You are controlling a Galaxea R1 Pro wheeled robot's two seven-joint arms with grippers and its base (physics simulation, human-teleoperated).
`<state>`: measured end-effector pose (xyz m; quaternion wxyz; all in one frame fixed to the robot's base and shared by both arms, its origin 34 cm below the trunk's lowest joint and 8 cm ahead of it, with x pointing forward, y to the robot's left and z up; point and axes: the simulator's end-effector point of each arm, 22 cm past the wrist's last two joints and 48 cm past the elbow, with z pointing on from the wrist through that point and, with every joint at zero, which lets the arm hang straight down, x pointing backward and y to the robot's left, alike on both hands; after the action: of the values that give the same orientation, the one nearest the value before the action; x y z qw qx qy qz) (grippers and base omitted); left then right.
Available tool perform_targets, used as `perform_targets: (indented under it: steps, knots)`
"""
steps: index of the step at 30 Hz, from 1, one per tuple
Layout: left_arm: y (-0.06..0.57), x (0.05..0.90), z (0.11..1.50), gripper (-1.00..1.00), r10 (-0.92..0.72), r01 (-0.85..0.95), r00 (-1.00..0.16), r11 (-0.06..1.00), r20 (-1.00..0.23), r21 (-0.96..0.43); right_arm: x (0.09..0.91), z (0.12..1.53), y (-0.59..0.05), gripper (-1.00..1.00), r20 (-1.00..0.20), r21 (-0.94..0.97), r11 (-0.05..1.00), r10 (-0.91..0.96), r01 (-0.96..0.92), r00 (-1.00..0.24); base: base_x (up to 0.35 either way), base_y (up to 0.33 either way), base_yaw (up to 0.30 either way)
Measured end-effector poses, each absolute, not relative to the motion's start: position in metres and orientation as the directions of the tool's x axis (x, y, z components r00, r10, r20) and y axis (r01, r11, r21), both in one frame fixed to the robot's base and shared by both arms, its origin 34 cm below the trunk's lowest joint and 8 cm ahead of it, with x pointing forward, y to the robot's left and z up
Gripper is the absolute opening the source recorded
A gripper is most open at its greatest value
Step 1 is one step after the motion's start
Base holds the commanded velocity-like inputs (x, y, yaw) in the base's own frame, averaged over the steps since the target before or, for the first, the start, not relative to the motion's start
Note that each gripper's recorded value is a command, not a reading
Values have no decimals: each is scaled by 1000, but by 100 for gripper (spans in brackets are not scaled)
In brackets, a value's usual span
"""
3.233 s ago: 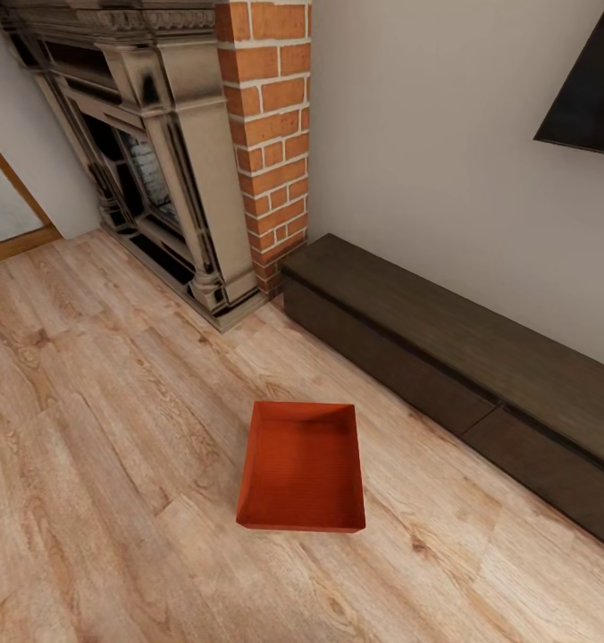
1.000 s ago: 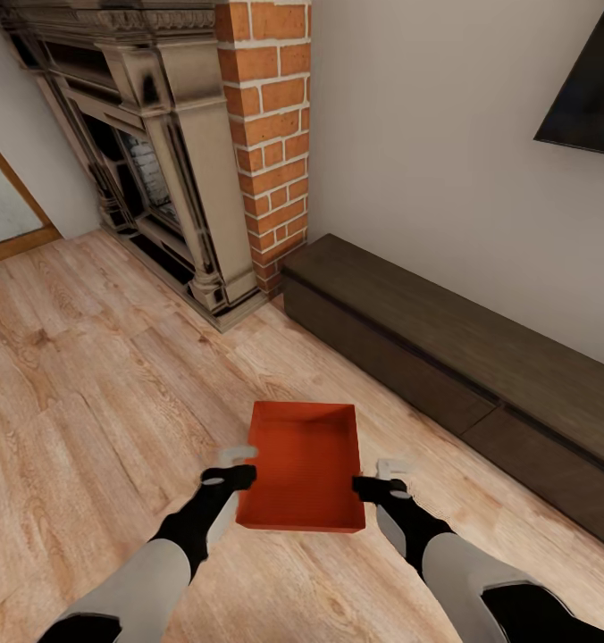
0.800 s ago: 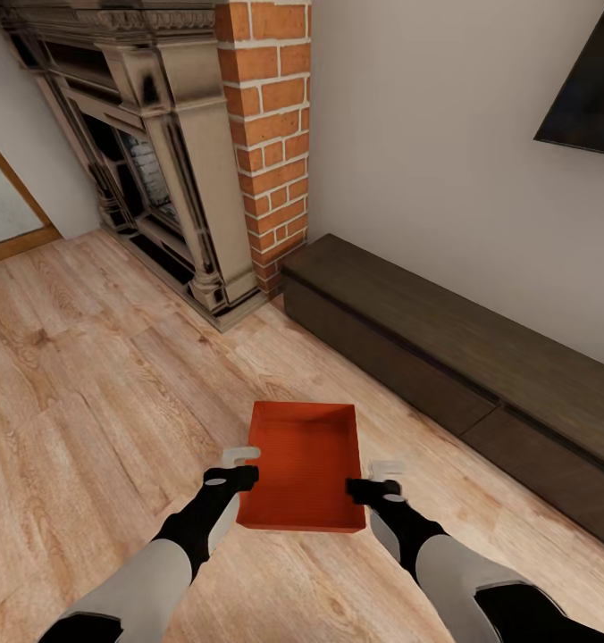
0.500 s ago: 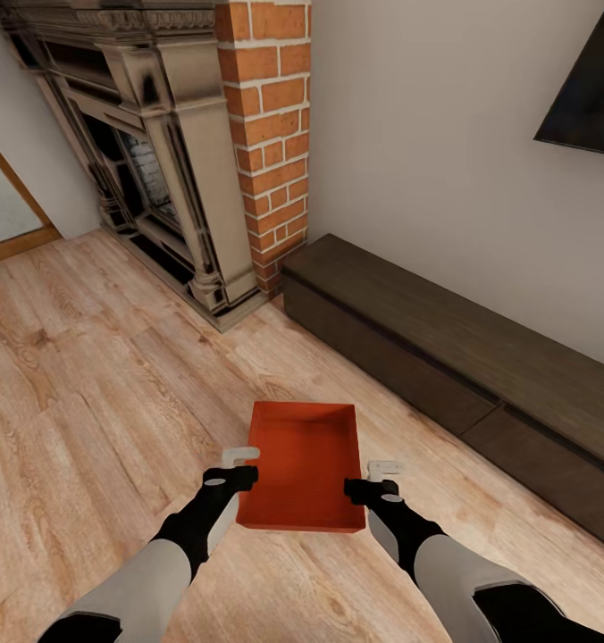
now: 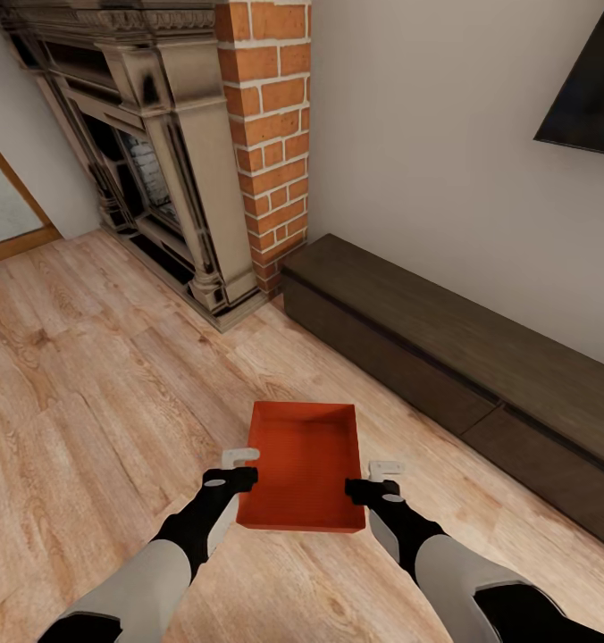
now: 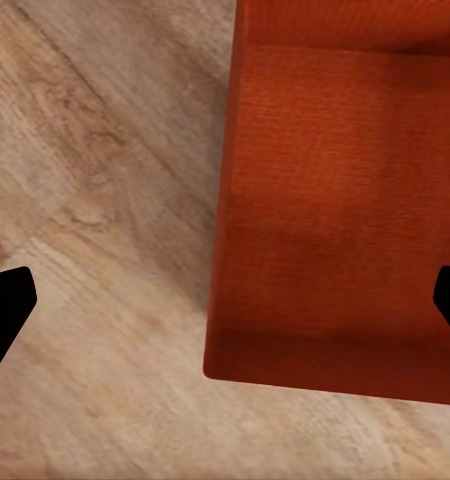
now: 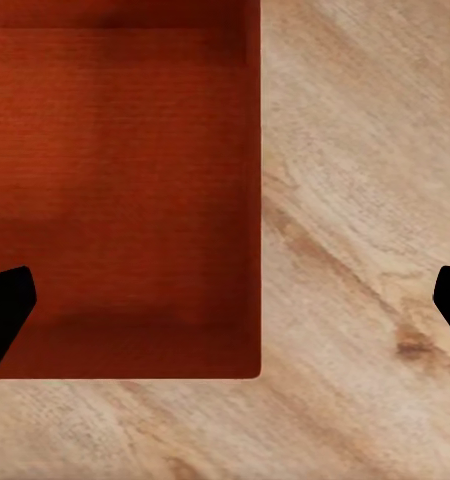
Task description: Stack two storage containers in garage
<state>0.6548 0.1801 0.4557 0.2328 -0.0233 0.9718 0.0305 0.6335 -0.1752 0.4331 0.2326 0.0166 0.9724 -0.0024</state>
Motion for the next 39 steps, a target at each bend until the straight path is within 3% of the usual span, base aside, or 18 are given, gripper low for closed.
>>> perform_targets:
  steps: [39]
  knots:
    - [180, 654, 440, 100, -47, -73, -890, 997, -453, 40, 622, 412, -175, 100, -433, -1, 999, 29, 32, -901, 15, 0, 0]
